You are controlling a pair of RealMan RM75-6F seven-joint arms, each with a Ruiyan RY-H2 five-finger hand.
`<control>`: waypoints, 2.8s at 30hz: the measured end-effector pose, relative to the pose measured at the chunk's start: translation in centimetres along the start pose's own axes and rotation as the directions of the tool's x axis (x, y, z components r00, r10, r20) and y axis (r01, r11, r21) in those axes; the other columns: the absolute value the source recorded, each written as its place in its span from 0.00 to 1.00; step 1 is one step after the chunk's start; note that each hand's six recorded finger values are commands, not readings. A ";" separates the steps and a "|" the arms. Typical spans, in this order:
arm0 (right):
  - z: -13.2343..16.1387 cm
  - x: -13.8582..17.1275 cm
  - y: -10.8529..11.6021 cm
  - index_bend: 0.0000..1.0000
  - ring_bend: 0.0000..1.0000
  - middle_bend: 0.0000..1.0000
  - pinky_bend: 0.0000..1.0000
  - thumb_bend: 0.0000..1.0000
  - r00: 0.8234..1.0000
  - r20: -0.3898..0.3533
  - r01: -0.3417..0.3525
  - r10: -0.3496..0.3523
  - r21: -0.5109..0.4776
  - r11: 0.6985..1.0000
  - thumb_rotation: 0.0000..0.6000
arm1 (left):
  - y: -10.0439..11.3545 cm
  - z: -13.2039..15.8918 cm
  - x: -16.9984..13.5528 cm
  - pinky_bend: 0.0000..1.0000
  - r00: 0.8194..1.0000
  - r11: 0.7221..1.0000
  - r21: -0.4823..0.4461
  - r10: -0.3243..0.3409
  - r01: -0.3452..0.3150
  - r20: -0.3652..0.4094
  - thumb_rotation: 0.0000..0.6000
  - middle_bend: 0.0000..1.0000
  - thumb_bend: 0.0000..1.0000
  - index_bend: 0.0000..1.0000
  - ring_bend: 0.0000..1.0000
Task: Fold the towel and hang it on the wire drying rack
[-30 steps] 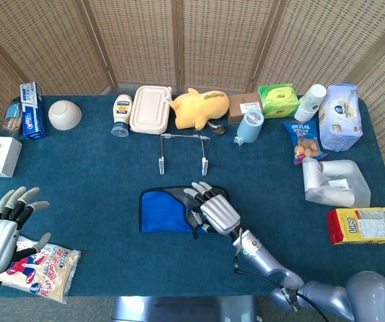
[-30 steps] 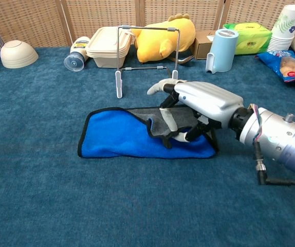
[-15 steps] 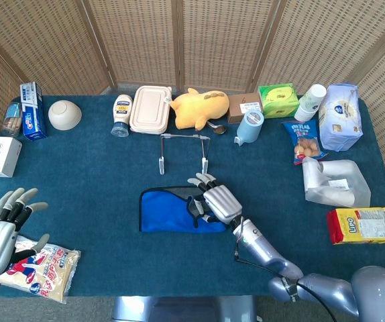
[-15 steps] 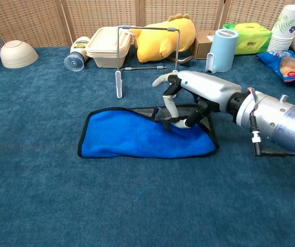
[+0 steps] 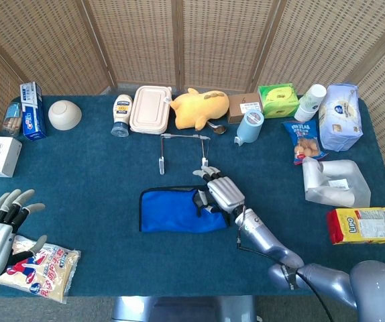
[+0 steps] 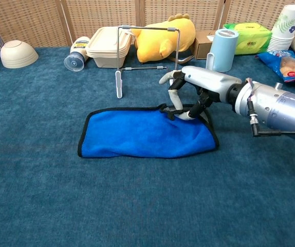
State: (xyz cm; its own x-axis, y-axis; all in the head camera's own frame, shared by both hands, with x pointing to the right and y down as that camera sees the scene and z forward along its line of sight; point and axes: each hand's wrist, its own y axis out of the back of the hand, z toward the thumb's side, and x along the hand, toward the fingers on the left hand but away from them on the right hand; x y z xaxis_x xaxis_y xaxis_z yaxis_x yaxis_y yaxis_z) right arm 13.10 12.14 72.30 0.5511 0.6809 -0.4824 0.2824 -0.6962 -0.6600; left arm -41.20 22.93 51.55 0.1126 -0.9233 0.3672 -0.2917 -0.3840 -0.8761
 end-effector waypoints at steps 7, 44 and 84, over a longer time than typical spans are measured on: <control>-0.7 -0.5 0.2 0.69 0.00 0.15 0.00 0.35 1.000 0.017 -0.009 0.009 -0.004 1.000 1.00 | 0.1 0.0 -0.1 0.00 1.000 1.000 0.001 0.002 -0.002 0.000 1.00 0.12 0.37 0.26 0.00; -2.2 1.1 1.6 0.21 0.00 0.05 0.00 0.37 0.998 0.053 -0.020 0.020 -0.003 1.000 1.00 | -0.1 0.6 -0.2 0.00 1.000 1.000 0.012 -0.014 0.014 0.020 1.00 0.12 0.37 0.26 0.00; -4.7 16.0 9.9 0.18 0.00 0.04 0.00 0.37 0.945 0.263 0.180 -0.195 0.081 0.980 1.00 | -7.8 2.8 8.3 0.00 0.881 0.930 0.366 -0.147 -0.032 0.450 1.00 0.13 0.37 0.26 0.00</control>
State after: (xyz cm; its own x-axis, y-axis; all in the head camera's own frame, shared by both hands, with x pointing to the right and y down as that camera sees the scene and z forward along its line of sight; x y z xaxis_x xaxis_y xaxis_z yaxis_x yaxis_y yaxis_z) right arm 28.42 15.12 60.73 0.2592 0.8389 -0.4786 0.3127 -0.5417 -0.7802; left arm -35.37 18.25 60.52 0.5696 -0.7605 0.3118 0.0732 -0.3309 -0.9408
